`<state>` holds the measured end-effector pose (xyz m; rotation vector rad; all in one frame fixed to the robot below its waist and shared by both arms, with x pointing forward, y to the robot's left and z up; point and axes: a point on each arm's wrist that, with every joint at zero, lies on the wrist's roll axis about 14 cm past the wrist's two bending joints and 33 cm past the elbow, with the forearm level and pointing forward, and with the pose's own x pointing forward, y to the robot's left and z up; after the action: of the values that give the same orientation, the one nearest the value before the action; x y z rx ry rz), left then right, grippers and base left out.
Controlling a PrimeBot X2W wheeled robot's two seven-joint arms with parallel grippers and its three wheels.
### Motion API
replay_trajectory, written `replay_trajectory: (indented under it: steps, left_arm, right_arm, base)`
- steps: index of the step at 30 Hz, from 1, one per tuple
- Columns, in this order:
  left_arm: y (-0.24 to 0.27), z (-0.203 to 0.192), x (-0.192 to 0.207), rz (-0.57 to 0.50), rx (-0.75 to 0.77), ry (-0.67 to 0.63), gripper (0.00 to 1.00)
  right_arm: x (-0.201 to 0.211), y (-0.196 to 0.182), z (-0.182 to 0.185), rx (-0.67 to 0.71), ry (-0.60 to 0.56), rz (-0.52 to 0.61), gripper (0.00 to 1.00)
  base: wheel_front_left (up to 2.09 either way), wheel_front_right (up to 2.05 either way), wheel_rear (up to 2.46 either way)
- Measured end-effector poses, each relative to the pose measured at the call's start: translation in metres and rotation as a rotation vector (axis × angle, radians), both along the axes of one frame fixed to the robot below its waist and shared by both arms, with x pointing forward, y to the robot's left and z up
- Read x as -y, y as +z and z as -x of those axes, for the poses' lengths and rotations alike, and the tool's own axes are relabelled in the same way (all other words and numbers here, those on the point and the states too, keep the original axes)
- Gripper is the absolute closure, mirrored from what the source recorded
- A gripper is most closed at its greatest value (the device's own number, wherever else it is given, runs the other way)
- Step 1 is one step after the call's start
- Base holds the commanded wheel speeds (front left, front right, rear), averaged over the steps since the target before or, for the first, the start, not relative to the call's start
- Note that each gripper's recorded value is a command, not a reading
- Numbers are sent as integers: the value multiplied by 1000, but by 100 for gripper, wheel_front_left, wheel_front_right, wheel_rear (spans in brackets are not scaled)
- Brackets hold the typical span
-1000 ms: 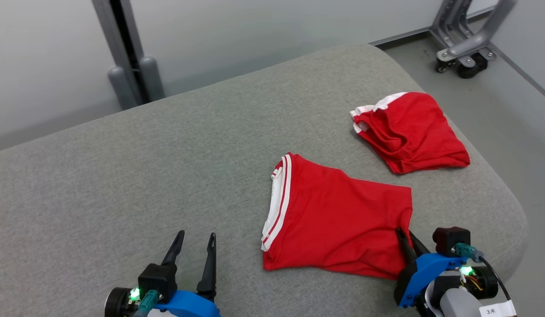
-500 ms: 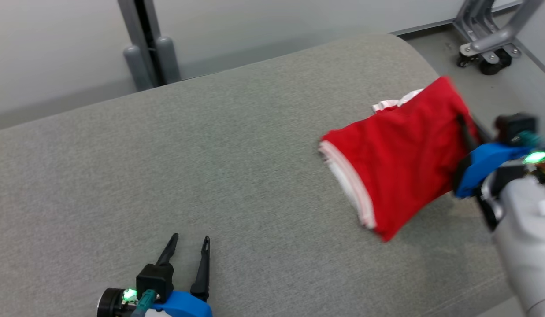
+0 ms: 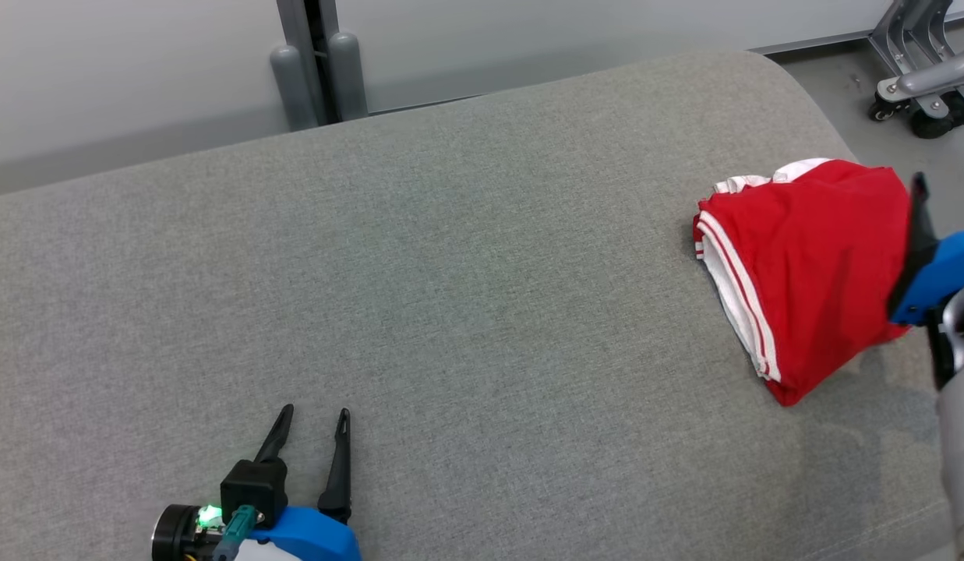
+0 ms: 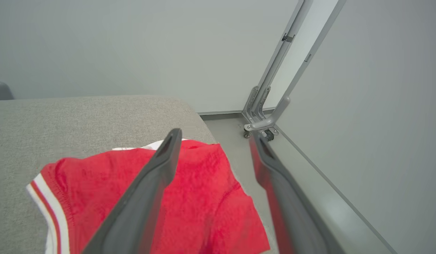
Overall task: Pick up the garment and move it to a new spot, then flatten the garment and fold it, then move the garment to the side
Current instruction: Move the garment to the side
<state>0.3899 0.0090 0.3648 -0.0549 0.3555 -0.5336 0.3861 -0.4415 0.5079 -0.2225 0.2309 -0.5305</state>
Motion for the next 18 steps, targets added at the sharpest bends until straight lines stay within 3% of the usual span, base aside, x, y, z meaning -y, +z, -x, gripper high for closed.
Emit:
replay_trajectory:
  steps: [8, 18]
  left_arm:
    - [8, -7, -11, -5, 28, 44, 0]
    - [19, -11, -47, -15, 56, 159, 0]
  right_arm:
    - [-76, 10, -33, 113, 169, 14, 0]
    - [-153, -34, -27, 114, 328, -129, 0]
  base:
    - [0, 0, 0]
    - [0, 0, 0]
